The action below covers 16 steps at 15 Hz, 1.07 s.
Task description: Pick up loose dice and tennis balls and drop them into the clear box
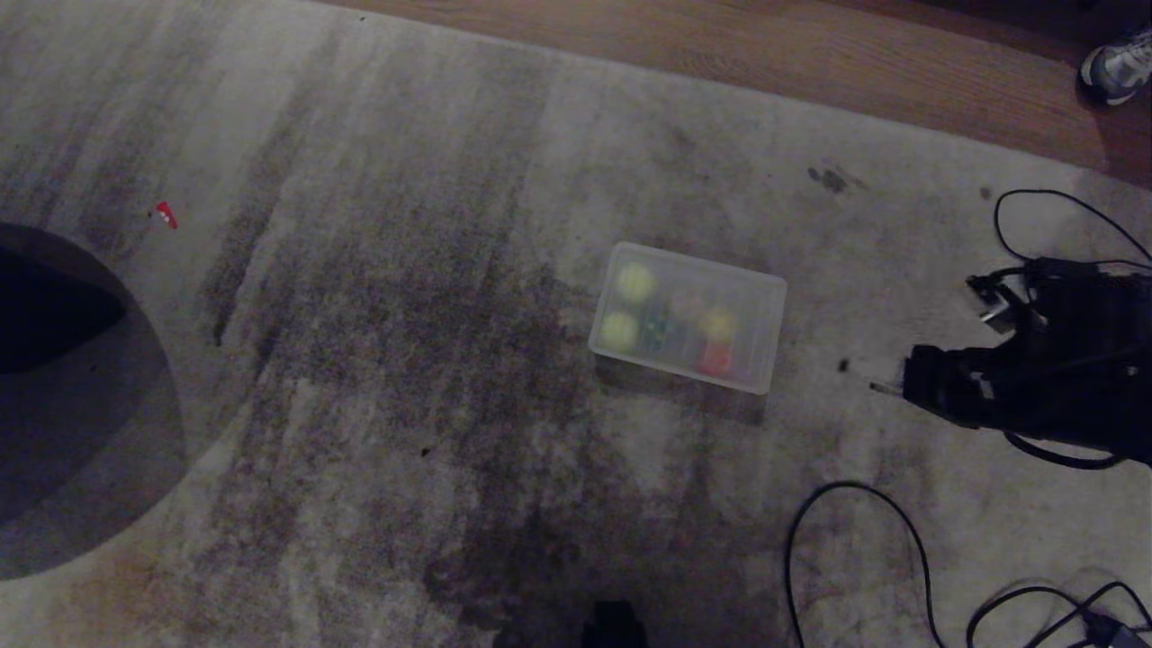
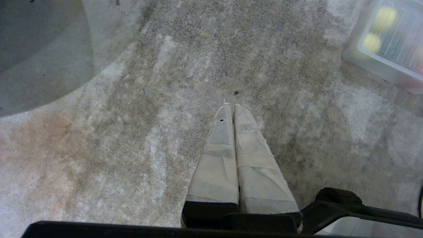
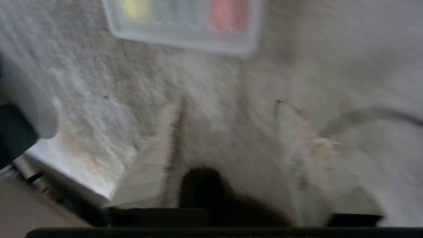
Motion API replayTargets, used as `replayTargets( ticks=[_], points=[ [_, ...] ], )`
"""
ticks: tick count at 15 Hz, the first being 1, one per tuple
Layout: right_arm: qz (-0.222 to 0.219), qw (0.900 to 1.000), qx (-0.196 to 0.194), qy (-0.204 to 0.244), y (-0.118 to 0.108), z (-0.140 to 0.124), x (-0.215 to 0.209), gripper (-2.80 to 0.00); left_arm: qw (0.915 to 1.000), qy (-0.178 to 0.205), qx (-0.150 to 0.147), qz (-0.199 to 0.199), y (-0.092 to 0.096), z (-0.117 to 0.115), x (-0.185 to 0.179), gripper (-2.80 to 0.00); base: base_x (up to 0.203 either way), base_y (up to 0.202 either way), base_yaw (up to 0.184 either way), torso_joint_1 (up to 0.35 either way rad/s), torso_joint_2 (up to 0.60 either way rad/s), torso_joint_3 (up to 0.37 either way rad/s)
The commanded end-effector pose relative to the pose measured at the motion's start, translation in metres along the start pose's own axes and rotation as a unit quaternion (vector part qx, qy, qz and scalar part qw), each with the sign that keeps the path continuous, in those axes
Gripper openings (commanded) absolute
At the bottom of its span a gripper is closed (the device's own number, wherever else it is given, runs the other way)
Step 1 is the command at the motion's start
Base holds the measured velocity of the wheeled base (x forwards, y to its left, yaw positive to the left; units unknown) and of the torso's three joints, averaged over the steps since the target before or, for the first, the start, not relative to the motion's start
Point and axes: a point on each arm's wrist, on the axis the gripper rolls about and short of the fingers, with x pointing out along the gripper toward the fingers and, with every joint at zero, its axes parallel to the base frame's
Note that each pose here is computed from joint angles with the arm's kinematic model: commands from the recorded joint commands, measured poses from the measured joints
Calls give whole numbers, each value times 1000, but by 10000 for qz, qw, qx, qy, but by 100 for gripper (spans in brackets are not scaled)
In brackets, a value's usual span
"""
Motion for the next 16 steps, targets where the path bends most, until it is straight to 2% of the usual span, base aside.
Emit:
replayTargets(
  ticks=[1, 5, 8, 9, 11, 13, 14, 15, 16],
  points=[
    [-242, 9983, -228, -469, 17, -9, -69, -280, 10000, 9, -5, 0, 0, 0, 0, -280, 0, 0, 0, 0, 0, 0],
    [-805, 9934, -608, -551, 35, -58, -142, -280, 10000, 8, -5, 8, 0, 0, 0, -280, 0, 0, 0, 0, 0, 0],
    [-994, 9873, -948, -793, 40, -117, -183, -280, 10000, 7, -5, 15, 0, 0, 0, -280, 0, 0, 0, 0, 0, 0],
    [-1089, 9846, -1041, -891, 38, -140, -192, -280, 10000, 8, -5, 9, 0, 0, 0, -280, 0, 0, 0, 0, 0, 0],
    [-1280, 9774, -1249, -1125, 35, -170, -204, -280, 10000, 9, -5, 4, 0, 0, 0, -280, 0, 0, 0, 0, 0, 0],
    [-1529, 9663, -1499, -1431, 31, -191, -213, -280, 10000, 8, -5, 8, 0, 0, 0, -280, 0, 0, 0, 0, 0, 0],
    [-1919, 9581, -1523, -1484, 25, -200, -213, -280, 10000, 9, -5, 0, 0, 0, 0, -280, 0, 0, 0, 0, 0, 0],
    [-2066, 9555, -1481, -1497, 20, -209, -212, -280, 10000, 8, -5, 7, 0, 0, 0, -280, 0, 0, 0, 0, 0, 0],
    [-1923, 9562, -1487, -1633, 20, -211, -214, -280, 10000, 9, -5, 0, 0, 0, 0, -280, 0, 0, 0, 0, 0, 0]
  ],
)
